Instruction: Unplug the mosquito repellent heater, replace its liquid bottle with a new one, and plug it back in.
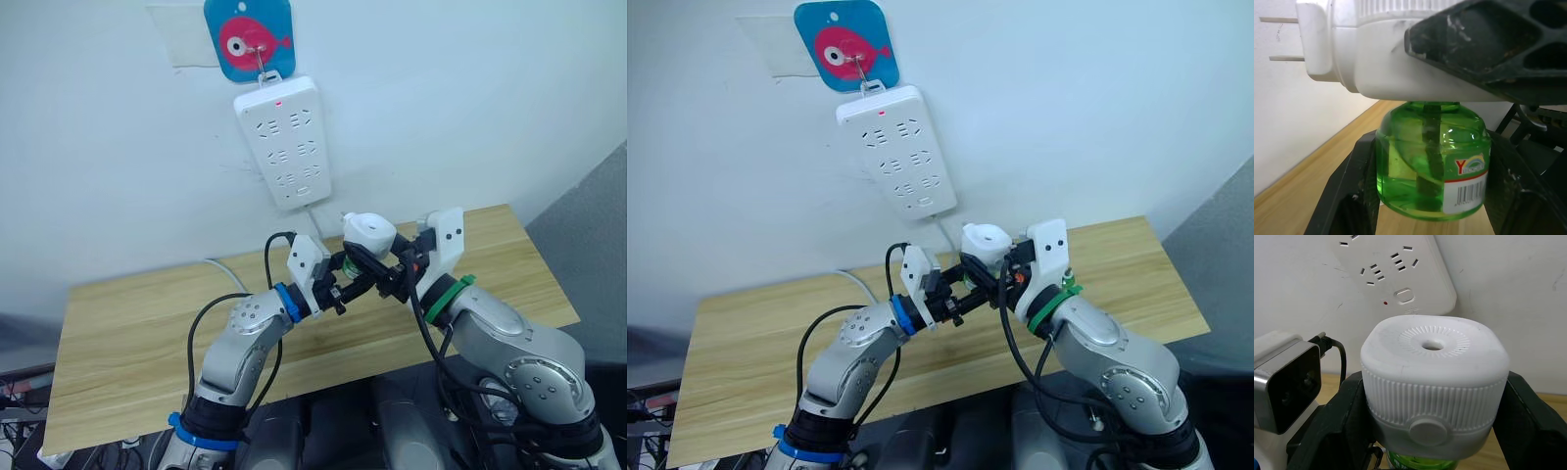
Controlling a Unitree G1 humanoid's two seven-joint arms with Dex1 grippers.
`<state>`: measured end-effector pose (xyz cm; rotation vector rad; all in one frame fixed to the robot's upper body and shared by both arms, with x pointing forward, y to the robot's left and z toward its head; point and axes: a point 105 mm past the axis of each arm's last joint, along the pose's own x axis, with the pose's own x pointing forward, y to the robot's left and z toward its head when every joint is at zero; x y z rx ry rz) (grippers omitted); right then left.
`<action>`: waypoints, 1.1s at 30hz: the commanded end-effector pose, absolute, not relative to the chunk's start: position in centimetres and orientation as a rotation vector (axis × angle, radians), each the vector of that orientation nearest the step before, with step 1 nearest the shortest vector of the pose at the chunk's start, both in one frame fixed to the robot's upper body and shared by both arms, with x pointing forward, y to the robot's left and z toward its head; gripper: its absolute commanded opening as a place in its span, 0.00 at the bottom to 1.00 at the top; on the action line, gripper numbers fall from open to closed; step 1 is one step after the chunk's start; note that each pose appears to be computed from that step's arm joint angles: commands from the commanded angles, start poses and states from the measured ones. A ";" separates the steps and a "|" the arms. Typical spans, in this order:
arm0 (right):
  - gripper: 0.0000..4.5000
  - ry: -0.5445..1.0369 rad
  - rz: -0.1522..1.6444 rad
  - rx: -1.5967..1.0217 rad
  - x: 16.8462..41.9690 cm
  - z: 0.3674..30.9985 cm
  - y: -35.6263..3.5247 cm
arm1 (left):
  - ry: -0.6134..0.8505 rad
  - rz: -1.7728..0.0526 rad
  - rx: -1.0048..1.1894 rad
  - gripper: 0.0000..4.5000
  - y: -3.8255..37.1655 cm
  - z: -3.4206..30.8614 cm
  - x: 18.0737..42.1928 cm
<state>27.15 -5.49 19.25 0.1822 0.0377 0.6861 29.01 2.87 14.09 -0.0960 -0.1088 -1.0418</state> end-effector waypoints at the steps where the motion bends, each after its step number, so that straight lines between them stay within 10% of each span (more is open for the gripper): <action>1: 0.66 -0.027 0.697 0.177 26.6 20.5 -5.6 | -0.170 -1.085 -0.105 0.51 2.2 15.5 27.9; 3: 0.66 -0.034 0.691 0.177 26.6 20.5 -5.7 | -0.165 -1.087 -0.104 0.51 2.4 15.3 27.8; 10: 0.66 -0.055 0.648 0.141 27.1 20.5 -6.5 | -0.148 -1.053 -0.048 1.00 5.8 15.2 27.6; 33: 0.66 -0.175 0.769 0.108 27.4 23.6 -6.1 | -0.325 -0.674 0.191 1.00 16.6 21.2 33.3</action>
